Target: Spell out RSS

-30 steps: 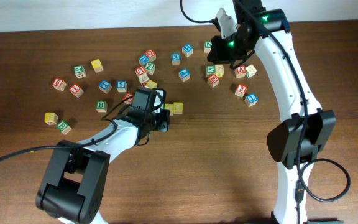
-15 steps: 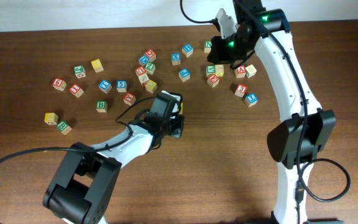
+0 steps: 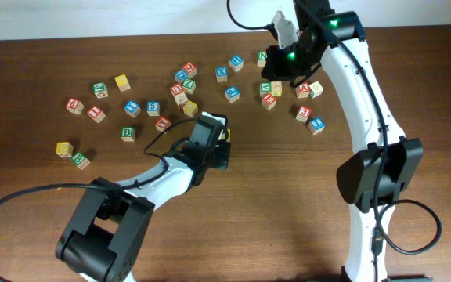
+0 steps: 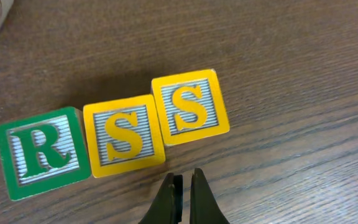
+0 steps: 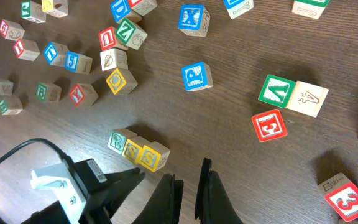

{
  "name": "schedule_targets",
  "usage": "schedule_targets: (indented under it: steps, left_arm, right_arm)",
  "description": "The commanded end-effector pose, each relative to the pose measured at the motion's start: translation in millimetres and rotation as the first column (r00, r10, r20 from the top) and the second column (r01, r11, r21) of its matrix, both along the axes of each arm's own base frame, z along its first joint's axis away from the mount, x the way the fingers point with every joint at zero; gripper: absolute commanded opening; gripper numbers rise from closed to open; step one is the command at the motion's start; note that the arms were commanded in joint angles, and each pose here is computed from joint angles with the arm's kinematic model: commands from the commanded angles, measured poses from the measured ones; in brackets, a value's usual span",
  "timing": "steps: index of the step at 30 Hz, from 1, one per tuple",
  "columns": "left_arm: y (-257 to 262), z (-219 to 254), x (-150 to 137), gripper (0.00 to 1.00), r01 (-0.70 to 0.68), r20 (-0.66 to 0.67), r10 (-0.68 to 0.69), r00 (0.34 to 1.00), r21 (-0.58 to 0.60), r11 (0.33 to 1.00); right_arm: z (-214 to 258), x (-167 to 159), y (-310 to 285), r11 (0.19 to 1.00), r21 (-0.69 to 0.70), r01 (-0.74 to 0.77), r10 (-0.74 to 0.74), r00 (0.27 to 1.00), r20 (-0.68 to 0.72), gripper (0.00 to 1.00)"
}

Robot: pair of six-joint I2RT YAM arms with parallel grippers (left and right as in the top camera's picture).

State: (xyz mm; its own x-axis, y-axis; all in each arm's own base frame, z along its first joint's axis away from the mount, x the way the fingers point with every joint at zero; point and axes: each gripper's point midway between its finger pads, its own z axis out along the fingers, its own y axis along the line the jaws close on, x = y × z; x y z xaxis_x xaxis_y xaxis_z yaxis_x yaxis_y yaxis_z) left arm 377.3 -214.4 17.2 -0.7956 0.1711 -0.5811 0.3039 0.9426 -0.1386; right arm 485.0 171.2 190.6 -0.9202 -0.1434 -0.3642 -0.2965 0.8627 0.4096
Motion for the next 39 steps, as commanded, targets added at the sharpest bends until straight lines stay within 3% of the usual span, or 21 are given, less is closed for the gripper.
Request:
schedule_targets:
  steps: [1, 32, 34, 37, 39]
  left_arm:
    - [-2, -4, 4, 0.00, -0.003, 0.008, 0.003, 1.000, 0.005, 1.000]
    - [6, -2, 5, 0.00, -0.013, 0.016, 0.011, 1.000, 0.063, 0.998]
    - [1, 21, 3, 0.00, 0.000, 0.022, -0.001, 1.000, 0.058, 0.998]
    - [4, 109, -2, 0.00, 0.006, 0.156, -0.008, 0.988, 0.009, 1.000]
    - [33, 163, -15, 0.00, -0.070, 0.256, 0.061, 0.965, 0.027, 0.997]
  right_arm:
    - [19, -1, 1, 1.000, 0.016, -0.015, 0.014, 0.999, 0.047, 0.04]
    - [18, -3, 1, 1.000, 0.014, -0.015, 0.015, 0.999, 0.037, 0.04]
    - [17, -6, 0, 1.000, 0.006, -0.030, 0.030, 0.999, 0.028, 0.04]
    - [26, -19, -6, 1.000, 0.001, -0.024, 0.024, 1.000, 0.006, 0.04]
    - [51, -34, -13, 1.000, -0.001, -0.021, 0.021, 0.999, 0.030, 0.04]
